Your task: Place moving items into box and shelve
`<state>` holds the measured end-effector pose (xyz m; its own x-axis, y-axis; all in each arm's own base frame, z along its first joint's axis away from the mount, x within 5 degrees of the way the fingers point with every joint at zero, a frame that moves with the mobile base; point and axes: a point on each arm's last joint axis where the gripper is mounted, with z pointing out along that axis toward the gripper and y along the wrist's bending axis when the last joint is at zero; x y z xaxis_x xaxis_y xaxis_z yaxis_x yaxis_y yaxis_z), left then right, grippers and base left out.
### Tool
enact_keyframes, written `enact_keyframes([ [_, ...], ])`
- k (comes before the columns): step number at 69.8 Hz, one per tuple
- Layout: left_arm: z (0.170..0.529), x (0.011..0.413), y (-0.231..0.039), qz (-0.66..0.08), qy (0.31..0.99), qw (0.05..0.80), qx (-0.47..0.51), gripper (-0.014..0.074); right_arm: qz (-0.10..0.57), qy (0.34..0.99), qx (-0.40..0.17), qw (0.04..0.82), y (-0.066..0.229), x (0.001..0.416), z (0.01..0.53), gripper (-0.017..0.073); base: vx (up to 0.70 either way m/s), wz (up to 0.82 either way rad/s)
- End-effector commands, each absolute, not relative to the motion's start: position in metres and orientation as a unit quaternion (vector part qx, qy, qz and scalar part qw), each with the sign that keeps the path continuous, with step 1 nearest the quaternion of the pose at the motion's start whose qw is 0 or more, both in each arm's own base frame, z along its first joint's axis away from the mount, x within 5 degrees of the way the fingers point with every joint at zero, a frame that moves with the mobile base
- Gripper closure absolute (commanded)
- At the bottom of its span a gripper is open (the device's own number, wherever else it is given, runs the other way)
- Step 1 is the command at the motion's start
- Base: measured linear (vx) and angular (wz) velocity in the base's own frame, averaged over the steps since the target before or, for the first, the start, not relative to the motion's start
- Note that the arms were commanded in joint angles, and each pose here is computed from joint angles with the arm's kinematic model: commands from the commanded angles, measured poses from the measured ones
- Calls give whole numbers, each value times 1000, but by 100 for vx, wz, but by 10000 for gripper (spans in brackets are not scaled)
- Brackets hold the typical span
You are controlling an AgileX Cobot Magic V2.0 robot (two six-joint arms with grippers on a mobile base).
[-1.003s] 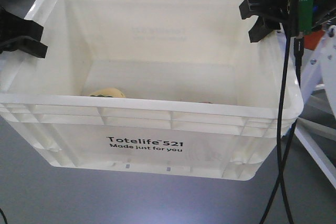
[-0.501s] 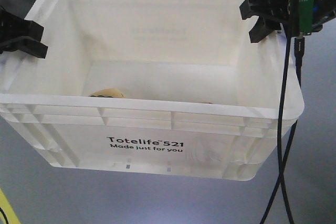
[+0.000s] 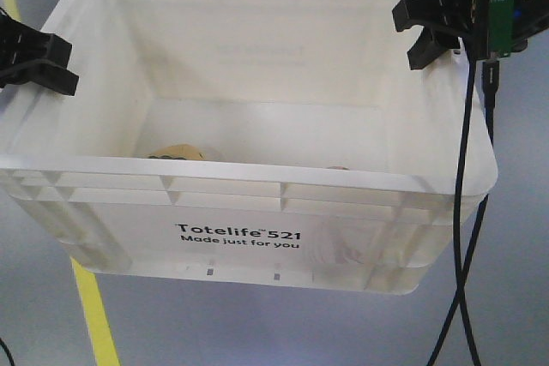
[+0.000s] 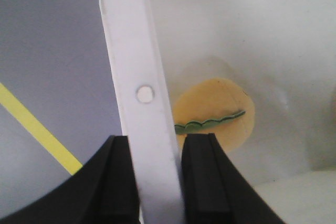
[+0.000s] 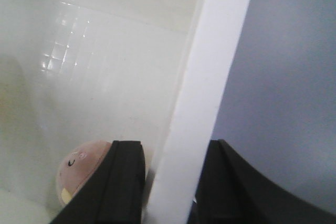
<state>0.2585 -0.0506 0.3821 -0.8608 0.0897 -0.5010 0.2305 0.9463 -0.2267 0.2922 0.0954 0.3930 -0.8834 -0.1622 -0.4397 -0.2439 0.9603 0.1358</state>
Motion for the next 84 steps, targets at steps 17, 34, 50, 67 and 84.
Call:
enact_keyframes([
  [17,413,253,-56,-172,924,332,84,610,129,937,-119,302,97,283,427,571,22,71],
  [34,413,253,-56,-172,924,332,84,610,128,938,-120,298,97,282,426,571,26,73],
  [50,413,253,-56,-172,924,332,84,610,127,941,-121,291,97,281,426,571,29,66],
  [67,412,253,-56,-172,924,331,84,610,127,941,-121,291,96,281,426,571,33,49],
  [84,412,253,-56,-172,924,331,84,610,127,941,-121,290,96,281,425,571,37,30],
])
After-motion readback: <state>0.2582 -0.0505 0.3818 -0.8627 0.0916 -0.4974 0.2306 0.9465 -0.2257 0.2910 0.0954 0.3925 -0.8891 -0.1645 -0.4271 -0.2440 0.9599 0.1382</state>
